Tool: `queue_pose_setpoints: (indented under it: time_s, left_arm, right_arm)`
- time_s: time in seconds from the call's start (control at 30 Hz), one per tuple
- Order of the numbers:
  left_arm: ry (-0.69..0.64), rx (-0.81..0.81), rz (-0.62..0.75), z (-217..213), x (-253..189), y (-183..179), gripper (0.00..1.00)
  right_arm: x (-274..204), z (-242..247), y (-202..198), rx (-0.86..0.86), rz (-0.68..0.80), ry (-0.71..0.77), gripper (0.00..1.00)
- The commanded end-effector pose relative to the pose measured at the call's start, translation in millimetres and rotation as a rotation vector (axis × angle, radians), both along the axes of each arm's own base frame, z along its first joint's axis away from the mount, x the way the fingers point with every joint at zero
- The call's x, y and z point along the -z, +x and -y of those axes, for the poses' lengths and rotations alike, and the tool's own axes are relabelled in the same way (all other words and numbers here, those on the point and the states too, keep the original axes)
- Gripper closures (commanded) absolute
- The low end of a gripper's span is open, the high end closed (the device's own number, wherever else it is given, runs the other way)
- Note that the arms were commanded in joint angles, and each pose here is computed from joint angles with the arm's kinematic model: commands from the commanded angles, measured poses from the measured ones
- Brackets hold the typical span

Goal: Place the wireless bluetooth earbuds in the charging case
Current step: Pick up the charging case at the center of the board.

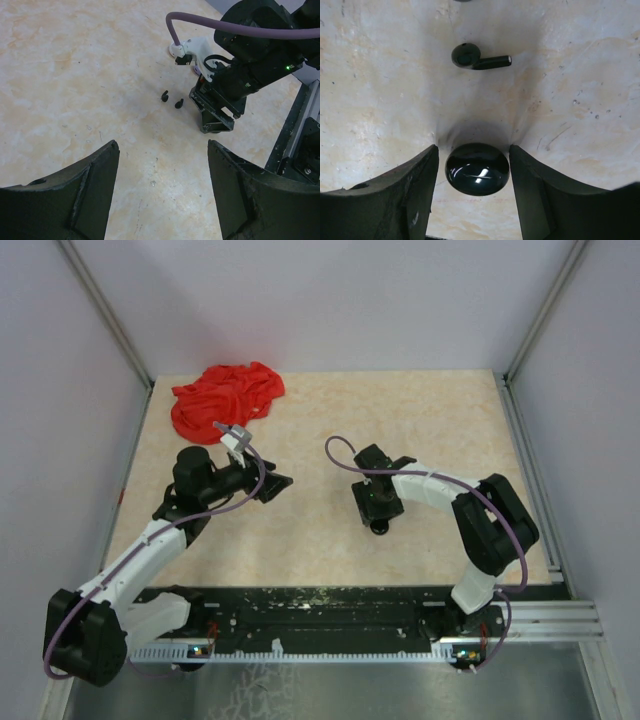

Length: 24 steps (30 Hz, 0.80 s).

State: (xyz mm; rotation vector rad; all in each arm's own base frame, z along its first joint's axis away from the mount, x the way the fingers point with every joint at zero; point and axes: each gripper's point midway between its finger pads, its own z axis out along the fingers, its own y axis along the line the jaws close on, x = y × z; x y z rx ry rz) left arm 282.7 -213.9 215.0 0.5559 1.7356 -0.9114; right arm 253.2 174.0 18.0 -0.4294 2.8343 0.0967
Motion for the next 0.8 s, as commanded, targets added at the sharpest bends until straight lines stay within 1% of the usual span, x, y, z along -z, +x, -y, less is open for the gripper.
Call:
queue_pose_setpoints:
  time_s: [0.0,0.2,0.53,0.63,0.77]
  left_arm:
    - [-0.024,0.025,0.037,3.5,-15.9,1.8,0.24]
    - [-0.031,0.037,0.031,5.1,-15.7,0.2,0.24]
    - [-0.036,0.047,0.02,6.8,-14.3,-0.8,0.24]
    - [-0.038,0.053,0.017,7.5,-13.6,-1.3,0.24]
    - [-0.053,0.07,0.008,10.0,-12.5,-3.4,0.23]
  right_arm:
    - [-7.3,-7.4,7.8,-0.011,0.034,-0.002,0.41]
    - [-1.3,0.8,3.7,0.0,0.019,-0.049,0.41]
    - [-3.8,2.9,-1.1,0.009,0.023,-0.07,0.41]
    - [-5.4,1.2,-0.3,0.009,0.031,-0.064,0.46]
    - [-19.0,-8.1,5.4,0.008,0.072,-0.015,0.52]
